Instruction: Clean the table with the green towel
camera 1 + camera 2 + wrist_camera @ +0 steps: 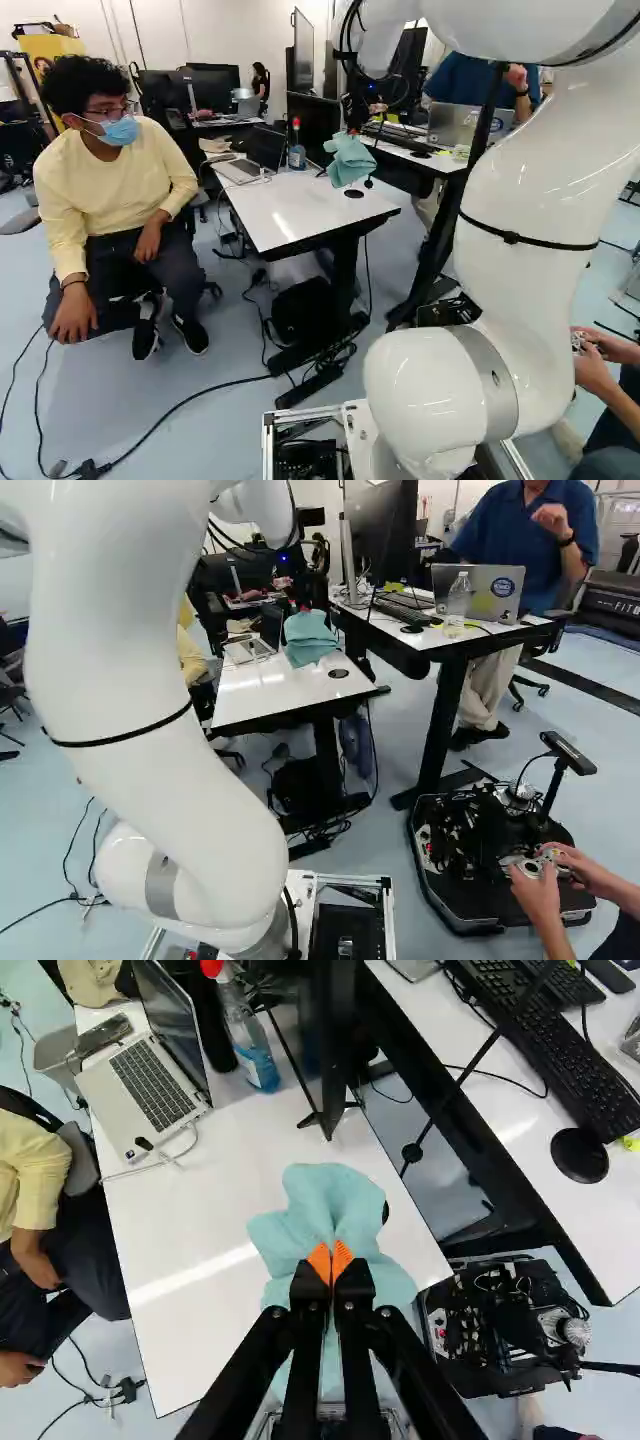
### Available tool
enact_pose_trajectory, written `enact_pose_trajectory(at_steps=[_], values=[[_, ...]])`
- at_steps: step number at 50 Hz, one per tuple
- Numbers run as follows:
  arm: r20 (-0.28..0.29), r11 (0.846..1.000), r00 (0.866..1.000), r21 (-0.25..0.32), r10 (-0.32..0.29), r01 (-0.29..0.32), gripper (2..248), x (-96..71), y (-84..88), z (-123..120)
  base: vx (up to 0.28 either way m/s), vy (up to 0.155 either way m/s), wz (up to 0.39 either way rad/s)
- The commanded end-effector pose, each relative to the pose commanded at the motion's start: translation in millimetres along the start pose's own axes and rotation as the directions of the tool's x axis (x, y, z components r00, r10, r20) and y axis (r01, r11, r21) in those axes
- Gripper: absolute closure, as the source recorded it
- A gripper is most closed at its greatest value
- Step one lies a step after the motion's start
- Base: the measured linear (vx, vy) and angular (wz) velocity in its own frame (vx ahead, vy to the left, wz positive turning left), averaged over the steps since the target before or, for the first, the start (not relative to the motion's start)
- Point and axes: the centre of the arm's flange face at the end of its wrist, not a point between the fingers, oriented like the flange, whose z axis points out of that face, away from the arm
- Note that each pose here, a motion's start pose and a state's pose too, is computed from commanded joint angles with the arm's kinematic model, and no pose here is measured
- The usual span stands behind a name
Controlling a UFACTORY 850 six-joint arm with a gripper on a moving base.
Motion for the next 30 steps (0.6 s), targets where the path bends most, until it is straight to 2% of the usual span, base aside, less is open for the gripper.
enact_pose_trajectory(at_steps=[30], values=[[-0.009,1.000,1.000,-0.006,0.009,-0.009,225,21.5,6.6,16.9,0.000,0.000,0.000]])
